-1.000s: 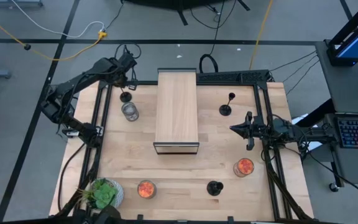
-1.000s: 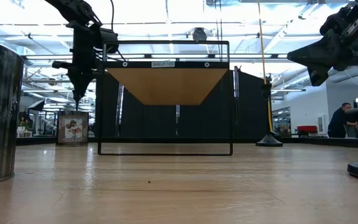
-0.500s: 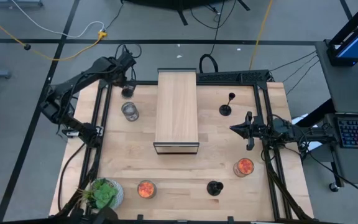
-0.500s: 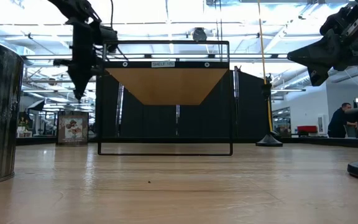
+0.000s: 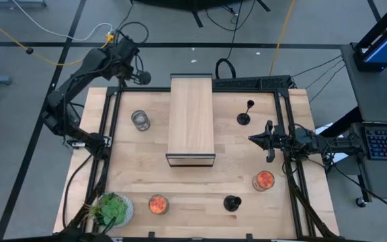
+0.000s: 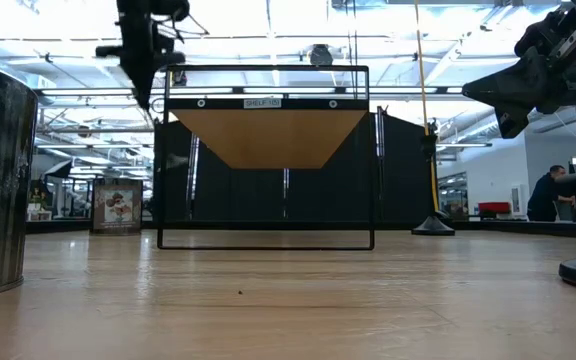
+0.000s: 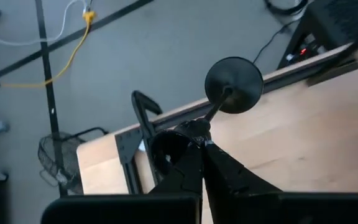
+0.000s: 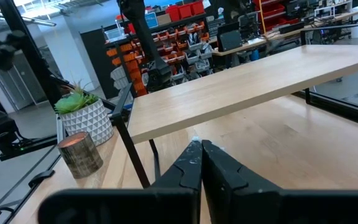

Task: Pick & Place candle stick holders
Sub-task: Put the top left black candle holder on the shelf

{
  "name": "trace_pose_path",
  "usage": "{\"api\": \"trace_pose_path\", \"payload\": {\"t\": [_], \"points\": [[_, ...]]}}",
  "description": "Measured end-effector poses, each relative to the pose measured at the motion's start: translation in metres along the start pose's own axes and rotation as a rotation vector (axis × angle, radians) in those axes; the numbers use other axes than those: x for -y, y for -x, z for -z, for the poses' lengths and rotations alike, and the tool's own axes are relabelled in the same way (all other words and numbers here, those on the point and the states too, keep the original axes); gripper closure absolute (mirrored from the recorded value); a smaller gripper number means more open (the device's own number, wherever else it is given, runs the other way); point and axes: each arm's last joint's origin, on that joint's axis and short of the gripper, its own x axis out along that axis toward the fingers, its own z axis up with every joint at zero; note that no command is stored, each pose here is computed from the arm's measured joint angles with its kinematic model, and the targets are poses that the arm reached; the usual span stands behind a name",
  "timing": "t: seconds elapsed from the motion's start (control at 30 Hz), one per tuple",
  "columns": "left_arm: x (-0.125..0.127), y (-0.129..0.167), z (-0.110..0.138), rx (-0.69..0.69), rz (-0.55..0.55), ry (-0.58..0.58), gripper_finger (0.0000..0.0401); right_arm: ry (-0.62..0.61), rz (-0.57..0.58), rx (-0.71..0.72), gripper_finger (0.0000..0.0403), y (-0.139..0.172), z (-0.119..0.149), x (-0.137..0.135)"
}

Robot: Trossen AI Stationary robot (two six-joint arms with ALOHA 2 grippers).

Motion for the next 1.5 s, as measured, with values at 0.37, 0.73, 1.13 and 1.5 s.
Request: {"api": "trace_pose_path", "payload": {"t": [0.37,0.73,1.13,1.5], "points": [[0.011,0.077,-0.002,0.125,0.222,-0.063,0.0399,0.000,0.051,0.016,0.0403,0.000,-0.001,0.001],[0.036,0.115,-0.002,0.201,0.359,-0.060,0.0400,0.000,0.072,0.022,0.0403,0.000,-0.001,0.002],[0.084,0.095,-0.035,0.130,0.317,-0.206,0.0400,0.000,0.071,0.022,0.0403,0.000,-0.001,0.002],[0.103,0.074,-0.042,0.095,0.275,-0.265,0.0400,0.000,0.071,0.021,0.0403,0.000,-0.001,0.002]]}}
